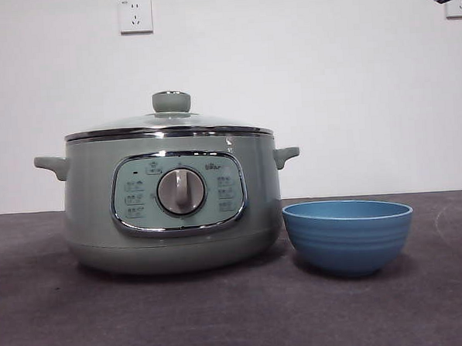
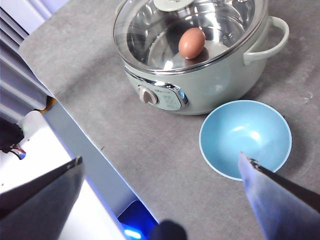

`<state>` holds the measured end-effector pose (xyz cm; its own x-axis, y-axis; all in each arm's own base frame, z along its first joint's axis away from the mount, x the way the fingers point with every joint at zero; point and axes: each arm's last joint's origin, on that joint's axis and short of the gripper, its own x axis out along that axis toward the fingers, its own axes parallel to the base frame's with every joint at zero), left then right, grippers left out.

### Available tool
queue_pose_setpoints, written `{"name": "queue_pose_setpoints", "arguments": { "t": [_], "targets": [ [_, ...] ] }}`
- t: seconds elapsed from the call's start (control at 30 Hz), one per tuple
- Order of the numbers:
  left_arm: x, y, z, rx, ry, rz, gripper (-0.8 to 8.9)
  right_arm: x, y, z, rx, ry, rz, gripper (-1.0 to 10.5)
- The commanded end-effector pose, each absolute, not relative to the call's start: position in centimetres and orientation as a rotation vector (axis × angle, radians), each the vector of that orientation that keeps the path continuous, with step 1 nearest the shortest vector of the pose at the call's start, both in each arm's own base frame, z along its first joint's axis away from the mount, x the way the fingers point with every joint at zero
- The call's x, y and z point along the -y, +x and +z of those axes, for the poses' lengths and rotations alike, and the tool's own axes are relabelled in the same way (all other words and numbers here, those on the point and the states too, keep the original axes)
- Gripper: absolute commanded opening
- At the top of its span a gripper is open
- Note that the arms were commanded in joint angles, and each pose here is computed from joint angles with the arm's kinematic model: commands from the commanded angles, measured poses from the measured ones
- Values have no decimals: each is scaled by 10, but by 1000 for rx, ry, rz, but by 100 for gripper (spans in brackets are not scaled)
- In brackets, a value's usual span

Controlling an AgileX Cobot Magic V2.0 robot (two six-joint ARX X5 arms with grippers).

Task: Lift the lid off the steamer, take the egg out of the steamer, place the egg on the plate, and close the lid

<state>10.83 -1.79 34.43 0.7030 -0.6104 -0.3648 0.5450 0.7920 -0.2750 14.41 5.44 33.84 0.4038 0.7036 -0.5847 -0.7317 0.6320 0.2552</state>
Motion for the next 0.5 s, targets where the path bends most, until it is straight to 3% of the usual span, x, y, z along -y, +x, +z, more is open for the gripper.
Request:
{"name": "queue_pose_setpoints", "arguments": {
  "t": [0.03,0.23,0.5],
  "targets": [
    [20,122,348,-445,-142,-667,534,-55,144,340,-706,-42,908,567],
    [35,159,355,-441,-114,-736,535,-55,144,340,-708,-37,906,567],
    [75,217,359,-446,2,-716,534,-55,144,340,-709,-35,905,567]
  ]
}}
